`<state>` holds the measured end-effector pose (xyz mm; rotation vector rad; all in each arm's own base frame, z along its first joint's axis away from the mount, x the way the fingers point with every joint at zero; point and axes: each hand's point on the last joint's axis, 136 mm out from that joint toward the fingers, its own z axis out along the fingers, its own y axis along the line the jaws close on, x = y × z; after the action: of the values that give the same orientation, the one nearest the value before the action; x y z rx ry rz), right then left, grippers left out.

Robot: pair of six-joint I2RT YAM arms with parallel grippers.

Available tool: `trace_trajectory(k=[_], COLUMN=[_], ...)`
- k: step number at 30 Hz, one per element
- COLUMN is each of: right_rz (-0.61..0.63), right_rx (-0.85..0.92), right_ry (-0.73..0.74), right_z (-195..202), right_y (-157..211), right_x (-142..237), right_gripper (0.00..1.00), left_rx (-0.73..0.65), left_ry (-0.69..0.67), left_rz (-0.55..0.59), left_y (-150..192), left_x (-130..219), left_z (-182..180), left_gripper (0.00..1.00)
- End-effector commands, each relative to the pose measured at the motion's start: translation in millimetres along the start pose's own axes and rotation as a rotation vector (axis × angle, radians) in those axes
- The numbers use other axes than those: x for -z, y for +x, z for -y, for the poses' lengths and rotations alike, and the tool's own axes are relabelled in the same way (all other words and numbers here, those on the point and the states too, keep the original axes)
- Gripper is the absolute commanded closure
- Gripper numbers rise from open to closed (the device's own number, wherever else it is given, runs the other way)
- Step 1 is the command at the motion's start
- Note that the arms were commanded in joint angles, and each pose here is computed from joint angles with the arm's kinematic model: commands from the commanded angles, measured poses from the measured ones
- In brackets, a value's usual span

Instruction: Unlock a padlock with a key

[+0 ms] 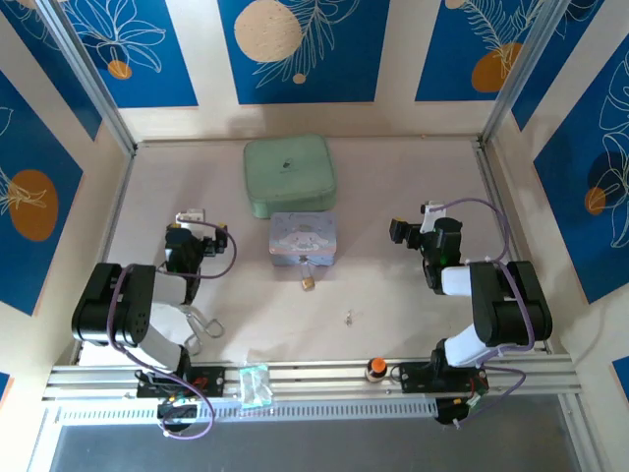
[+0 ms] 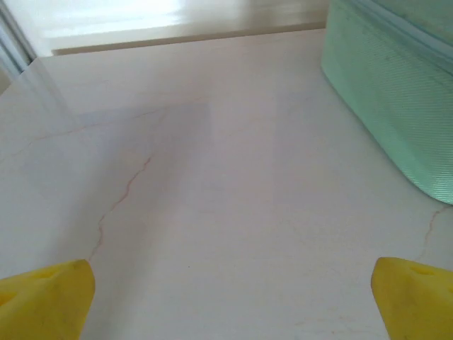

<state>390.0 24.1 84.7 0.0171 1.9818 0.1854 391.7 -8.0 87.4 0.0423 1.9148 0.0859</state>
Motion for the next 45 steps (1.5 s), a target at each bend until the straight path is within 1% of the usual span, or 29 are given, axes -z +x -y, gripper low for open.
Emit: trace_trajectory(k=[1,35,38,41,45], right_rz=[0.033,0.031,0.03,0.036,0.016], right_rx=[0.024,0.023,0.023,0.024,0.037], right_ry=[-0.014,-0.014,-0.014,-0.016,-0.031], right_z=[-2,-1,-1,-2,-8], right_y=[-13,-13,-12,-13,-27], right_x=[-3,-3,-3,-2,3], right_gripper=[0.01,0.01,0.01,0.01,0.01], left_rx=[-0.025,-0.024,0.0,0.003,0.009], left_ry=[0.062,0.062,0.002,0.0,-0.03], left_rz=[0.01,0.009,0.021,0.025,0.028], left_y=[-6,-7,-7,-7,-25], left_x=[-3,-4,-2,-1,8], left_z=[12,12,1,1,-6], left_gripper=[0.01,0.01,0.01,0.01,0.01])
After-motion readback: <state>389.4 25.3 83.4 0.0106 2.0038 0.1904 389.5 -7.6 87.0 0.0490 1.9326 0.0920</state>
